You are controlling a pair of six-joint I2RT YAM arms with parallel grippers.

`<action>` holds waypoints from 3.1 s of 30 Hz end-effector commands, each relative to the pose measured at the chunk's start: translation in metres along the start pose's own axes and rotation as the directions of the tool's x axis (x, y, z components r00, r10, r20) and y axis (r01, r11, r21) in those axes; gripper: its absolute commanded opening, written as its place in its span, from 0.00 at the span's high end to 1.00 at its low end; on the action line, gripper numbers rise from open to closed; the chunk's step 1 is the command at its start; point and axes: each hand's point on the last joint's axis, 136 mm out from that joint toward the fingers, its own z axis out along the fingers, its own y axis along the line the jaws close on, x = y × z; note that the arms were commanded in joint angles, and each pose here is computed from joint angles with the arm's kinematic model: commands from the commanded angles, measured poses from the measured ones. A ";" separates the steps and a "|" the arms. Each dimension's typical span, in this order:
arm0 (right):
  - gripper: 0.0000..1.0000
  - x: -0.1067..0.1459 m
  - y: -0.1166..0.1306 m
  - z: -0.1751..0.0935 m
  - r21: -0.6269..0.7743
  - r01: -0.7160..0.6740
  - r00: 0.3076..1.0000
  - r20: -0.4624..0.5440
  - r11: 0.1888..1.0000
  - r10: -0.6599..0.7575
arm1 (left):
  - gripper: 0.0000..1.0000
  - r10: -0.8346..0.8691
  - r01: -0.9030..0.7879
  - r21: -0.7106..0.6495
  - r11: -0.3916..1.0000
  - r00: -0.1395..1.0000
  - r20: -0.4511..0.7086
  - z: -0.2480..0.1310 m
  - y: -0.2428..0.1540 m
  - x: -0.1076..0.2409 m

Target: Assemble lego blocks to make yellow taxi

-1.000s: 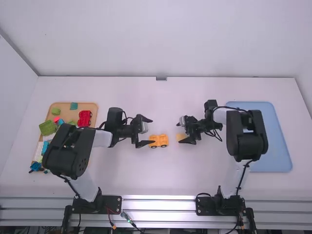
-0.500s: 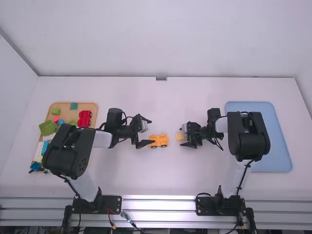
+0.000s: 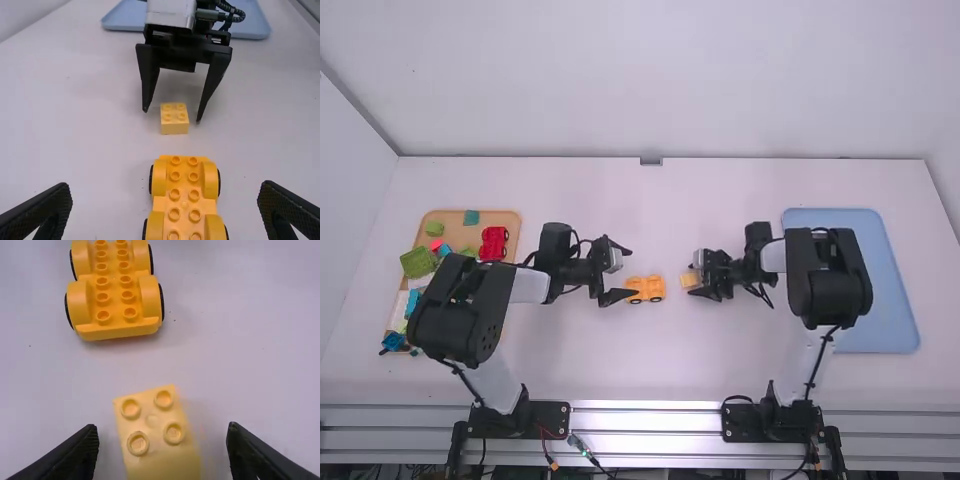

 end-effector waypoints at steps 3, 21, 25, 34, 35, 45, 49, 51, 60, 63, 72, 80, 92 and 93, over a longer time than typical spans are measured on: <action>0.41 0.003 0.001 0.005 -0.037 -0.058 0.998 0.027 0.998 0.059 | 0.01 0.014 -0.014 0.021 1.000 1.000 0.027 0.000 0.000 -0.007; 0.85 -0.003 0.005 0.002 -0.064 -0.042 0.998 0.048 0.997 0.045 | 0.01 0.030 -0.028 0.038 0.999 0.997 -0.074 0.011 -0.012 0.017; 0.85 -0.017 0.005 -0.003 -0.070 -0.045 0.995 0.085 0.997 0.051 | 0.01 0.040 -0.038 0.025 0.999 0.992 -0.116 0.027 -0.011 0.034; 0.84 -0.054 0.013 -0.012 -0.143 0.026 0.996 0.091 0.989 -0.013 | 0.00 0.000 0.005 0.043 0.999 0.992 -0.127 0.045 -0.008 0.058; 0.84 -0.056 0.014 -0.011 -0.150 0.031 0.996 0.091 0.988 -0.018 | 0.00 -0.003 0.009 0.049 0.999 0.992 -0.129 0.047 -0.008 0.060; 0.84 -0.078 0.017 0.018 -0.195 0.020 0.997 0.078 0.981 -0.005 | 0.36 -0.005 0.015 0.067 0.998 0.989 -0.151 0.057 -0.010 0.070; 0.84 -0.084 0.020 0.031 -0.212 0.014 0.998 0.063 0.977 -0.001 | 0.44 0.054 -0.042 0.083 0.996 0.987 -0.154 0.055 -0.015 0.074; 0.84 -0.084 0.021 0.037 -0.215 0.002 0.999 0.037 0.977 0.006 | 0.44 0.045 -0.032 0.080 0.996 0.986 -0.160 0.055 -0.015 0.075; 0.88 -0.076 0.023 0.044 -0.215 -0.008 0.999 -0.041 0.977 -0.001 | 0.44 0.042 -0.030 0.072 0.997 0.986 -0.162 0.054 -0.012 0.075; 0.88 -0.080 0.016 0.040 -0.195 -0.032 0.999 -0.009 0.980 0.030 | 0.44 0.035 -0.022 0.077 0.997 0.985 -0.166 0.055 -0.011 0.075; 0.89 -0.077 0.017 0.040 -0.188 -0.033 0.999 0.003 0.982 0.034 | 0.42 0.021 -0.007 0.082 0.997 0.984 -0.175 0.055 -0.011 0.075; 0.89 -0.078 0.018 0.043 -0.156 -0.024 1.000 0.006 0.987 0.026 | 0.42 0.018 -0.004 0.079 0.997 0.984 -0.177 0.055 -0.010 0.076; 0.91 -0.063 0.019 0.051 -0.110 -0.067 0.997 -0.053 0.992 0.062 | 0.42 0.017 -0.003 0.079 0.997 0.984 -0.177 0.055 -0.011 0.076; 0.91 -0.061 0.018 0.051 -0.103 -0.075 0.995 -0.068 0.992 0.068 | 0.42 0.018 -0.004 0.079 0.997 0.984 -0.177 0.055 -0.011 0.076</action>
